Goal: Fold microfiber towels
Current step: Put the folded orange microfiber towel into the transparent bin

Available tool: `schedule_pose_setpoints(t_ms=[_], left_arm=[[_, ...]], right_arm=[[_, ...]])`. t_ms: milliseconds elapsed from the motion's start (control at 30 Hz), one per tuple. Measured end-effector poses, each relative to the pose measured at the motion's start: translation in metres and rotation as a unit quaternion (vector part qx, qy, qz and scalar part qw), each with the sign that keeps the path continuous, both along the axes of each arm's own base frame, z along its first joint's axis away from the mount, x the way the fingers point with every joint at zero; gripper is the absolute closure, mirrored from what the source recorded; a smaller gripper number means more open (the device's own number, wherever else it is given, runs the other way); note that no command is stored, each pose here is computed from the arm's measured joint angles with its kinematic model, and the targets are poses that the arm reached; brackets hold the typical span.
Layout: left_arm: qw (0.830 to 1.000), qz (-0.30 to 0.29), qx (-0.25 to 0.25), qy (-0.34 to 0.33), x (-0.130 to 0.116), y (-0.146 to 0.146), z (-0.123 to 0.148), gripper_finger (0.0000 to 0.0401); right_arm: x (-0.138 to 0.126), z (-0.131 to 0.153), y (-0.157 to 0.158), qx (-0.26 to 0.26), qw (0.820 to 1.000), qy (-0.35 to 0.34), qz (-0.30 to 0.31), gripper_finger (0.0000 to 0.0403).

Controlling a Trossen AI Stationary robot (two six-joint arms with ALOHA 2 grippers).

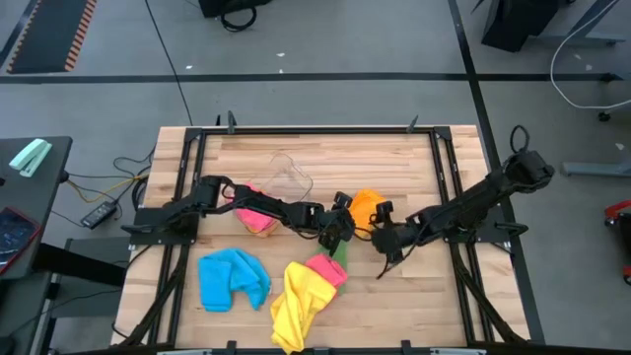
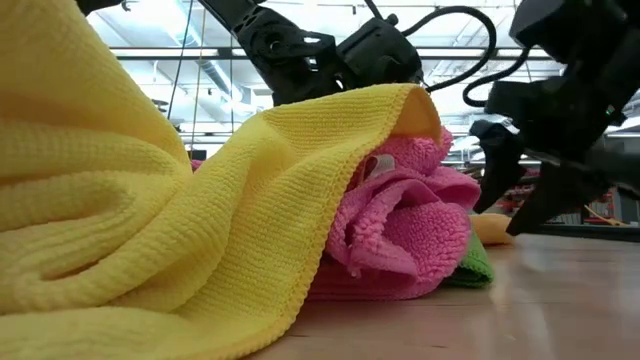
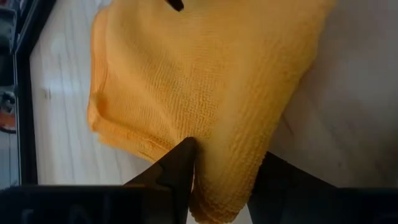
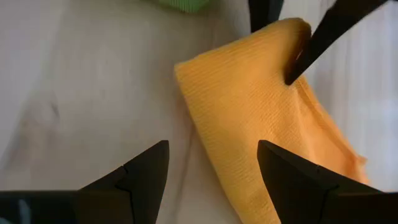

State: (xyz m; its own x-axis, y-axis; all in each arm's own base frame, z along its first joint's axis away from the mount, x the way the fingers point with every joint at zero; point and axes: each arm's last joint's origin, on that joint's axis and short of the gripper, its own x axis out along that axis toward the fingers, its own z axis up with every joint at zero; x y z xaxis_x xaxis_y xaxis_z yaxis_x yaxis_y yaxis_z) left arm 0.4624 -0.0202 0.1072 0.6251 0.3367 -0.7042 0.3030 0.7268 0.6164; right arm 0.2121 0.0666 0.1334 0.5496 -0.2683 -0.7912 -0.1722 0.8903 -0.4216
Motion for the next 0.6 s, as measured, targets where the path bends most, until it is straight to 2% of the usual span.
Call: schedule_pose_setpoints(t_ms=[200,300,433,600], left_arm=[[1.000,0.018,-0.012,0.008,-0.002,0.000,-0.002,0.0292],[1.000,0.015,-0.021,0.009,-0.003,0.000,-0.002,0.0297],[1.000,0.015,-0.025,0.009,-0.003,0.000,-0.003,0.0302],[0.999,0.022,-0.033,0.006,-0.003,0.000,-0.004,0.0305]], right_arm=[[0.001,-0.010,0.006,-0.096,0.993,0.032,0.065,0.0146],[0.002,-0.015,0.003,-0.133,0.988,0.041,0.061,0.0145],[0.004,-0.017,-0.002,-0.160,0.985,0.048,0.050,0.0145],[0.009,-0.023,-0.009,-0.186,0.976,0.079,0.082,0.0145]])
